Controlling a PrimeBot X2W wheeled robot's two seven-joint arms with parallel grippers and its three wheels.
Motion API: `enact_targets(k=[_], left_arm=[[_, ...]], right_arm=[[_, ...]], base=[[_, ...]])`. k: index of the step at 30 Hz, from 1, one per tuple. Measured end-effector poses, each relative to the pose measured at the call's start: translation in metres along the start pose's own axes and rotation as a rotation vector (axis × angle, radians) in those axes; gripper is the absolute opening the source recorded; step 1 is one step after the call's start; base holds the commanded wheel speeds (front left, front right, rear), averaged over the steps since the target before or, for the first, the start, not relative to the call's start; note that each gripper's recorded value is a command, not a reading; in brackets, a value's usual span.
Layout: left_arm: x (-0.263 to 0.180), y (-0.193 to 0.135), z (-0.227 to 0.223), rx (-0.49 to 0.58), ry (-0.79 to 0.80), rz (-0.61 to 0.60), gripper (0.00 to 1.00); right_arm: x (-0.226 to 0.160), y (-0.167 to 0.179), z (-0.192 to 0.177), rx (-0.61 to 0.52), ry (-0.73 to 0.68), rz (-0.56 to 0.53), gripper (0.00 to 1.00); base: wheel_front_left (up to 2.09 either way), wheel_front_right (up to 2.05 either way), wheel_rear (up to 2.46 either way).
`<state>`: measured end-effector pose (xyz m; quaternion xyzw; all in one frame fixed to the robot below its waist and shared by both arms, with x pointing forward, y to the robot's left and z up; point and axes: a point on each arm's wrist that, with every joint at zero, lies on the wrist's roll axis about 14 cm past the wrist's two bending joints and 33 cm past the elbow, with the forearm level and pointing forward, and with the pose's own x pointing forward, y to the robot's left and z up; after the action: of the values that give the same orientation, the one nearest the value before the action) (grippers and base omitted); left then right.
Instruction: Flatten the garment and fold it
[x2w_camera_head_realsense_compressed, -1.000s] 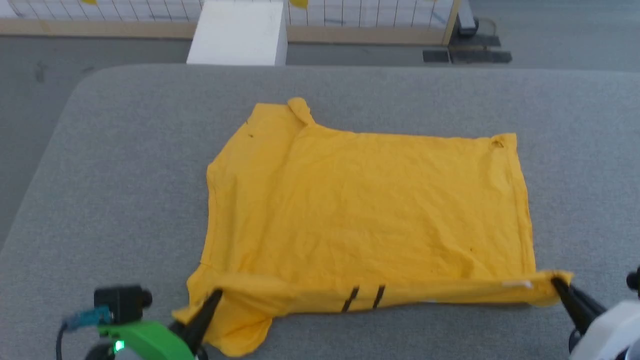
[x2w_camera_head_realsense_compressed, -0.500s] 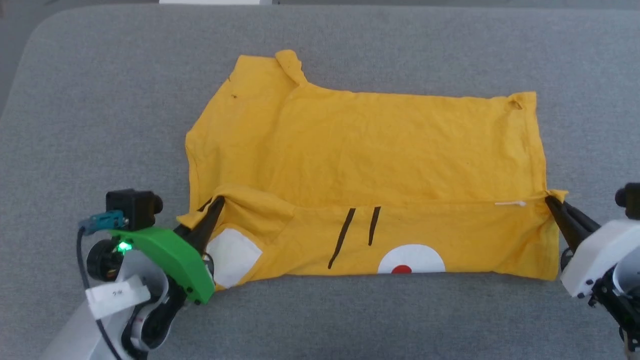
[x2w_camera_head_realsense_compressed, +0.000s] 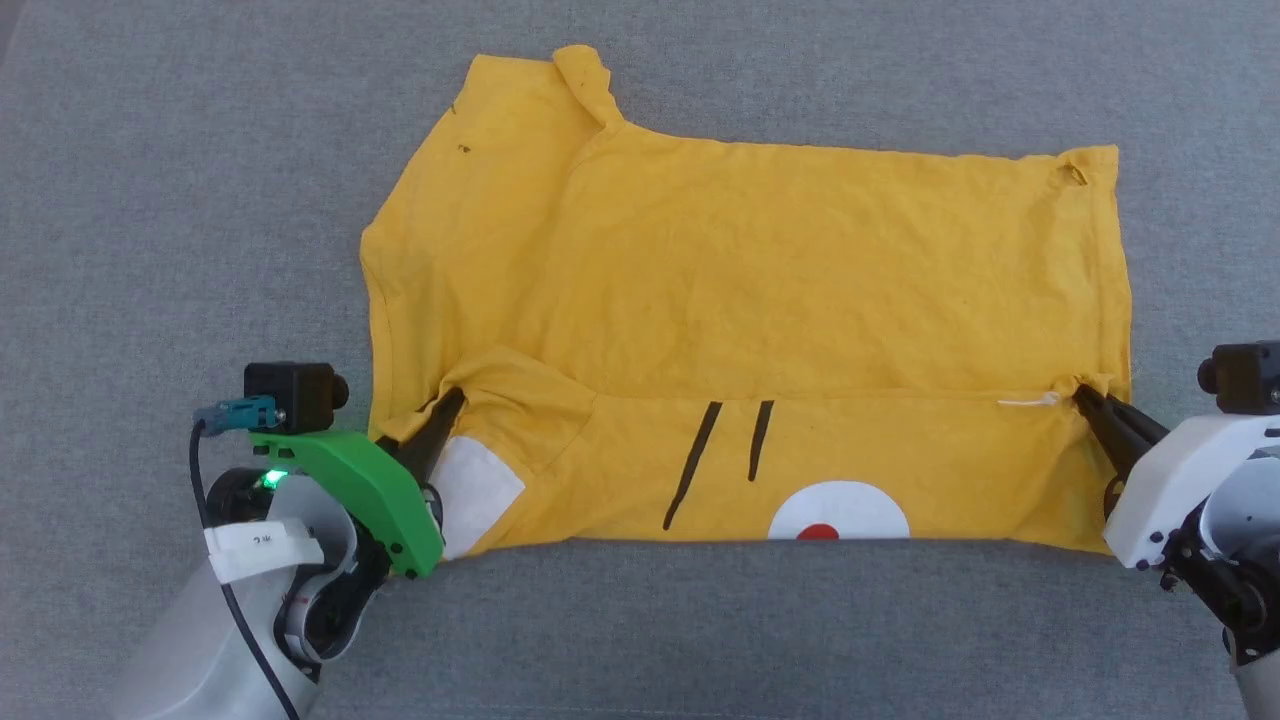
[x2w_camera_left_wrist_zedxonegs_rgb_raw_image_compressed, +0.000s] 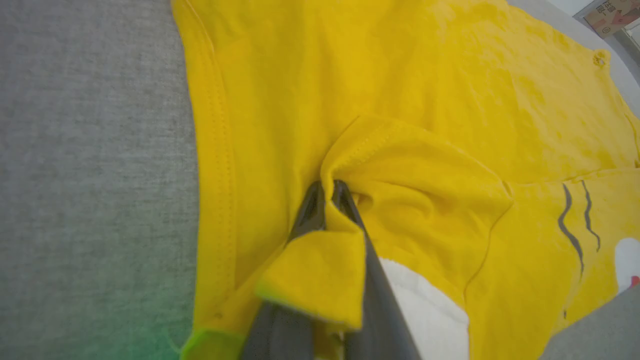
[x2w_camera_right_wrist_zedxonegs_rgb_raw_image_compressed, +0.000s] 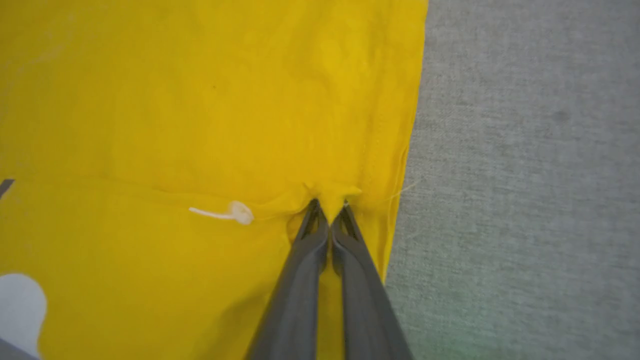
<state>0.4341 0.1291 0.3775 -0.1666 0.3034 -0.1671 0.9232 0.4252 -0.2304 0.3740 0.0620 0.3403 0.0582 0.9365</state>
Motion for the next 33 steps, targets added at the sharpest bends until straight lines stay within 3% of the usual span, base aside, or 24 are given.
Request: enact_targets(k=[2, 3, 4, 5, 6, 13, 19, 25, 28, 33], left_arm=[[0.001, 0.002, -0.001, -0.012, 0.002, 0.008, 0.0], [0.002, 0.003, -0.001, -0.018, 0.0, 0.011, 0.09], [0.002, 0.002, -0.001, -0.027, -0.004, 0.012, 0.38], [0.003, 0.003, -0.001, -0.033, -0.005, 0.014, 0.99], [0.003, 0.003, -0.001, -0.037, -0.005, 0.016, 1.0], [-0.005, -0.002, 0.018, -0.059, -0.094, 0.024, 1.0], [-0.036, 0.008, 0.039, -0.03, -0.214, 0.086, 1.0], [-0.098, 0.021, 0.1, 0.104, -0.602, 0.253, 1.0], [-0.12, 0.007, 0.111, 0.106, -0.703, 0.267, 1.0], [-0.147, -0.031, 0.117, 0.186, -0.823, 0.242, 1.0]], right_arm=[[0.001, 0.0, -0.001, 0.005, 0.001, 0.001, 0.0], [0.001, -0.001, -0.001, 0.008, 0.0, 0.0, 0.0], [0.002, -0.001, 0.0, 0.01, 0.001, 0.0, 0.09], [0.002, -0.001, 0.0, 0.011, -0.001, -0.001, 0.31], [0.001, -0.001, 0.001, 0.015, -0.006, -0.001, 0.98], [-0.01, 0.004, 0.012, 0.053, -0.055, 0.015, 1.0], [-0.036, 0.002, 0.043, 0.057, -0.184, 0.011, 1.0], [-0.089, -0.006, 0.106, -0.005, -0.562, -0.066, 1.0], [-0.11, -0.001, 0.111, -0.004, -0.678, -0.1, 1.0], [-0.125, 0.018, 0.092, -0.01, -0.719, -0.122, 1.0]], base=[[0.0, 0.0, 0.0], [0.0, 0.0, 0.0], [0.0, 0.0, 0.0], [0.0, 0.0, 0.0], [0.0, 0.0, 0.0], [0.0, 0.0, 0.0], [0.0, 0.0, 0.0], [0.0, 0.0, 0.0], [0.0, 0.0, 0.0], [0.0, 0.0, 0.0]])
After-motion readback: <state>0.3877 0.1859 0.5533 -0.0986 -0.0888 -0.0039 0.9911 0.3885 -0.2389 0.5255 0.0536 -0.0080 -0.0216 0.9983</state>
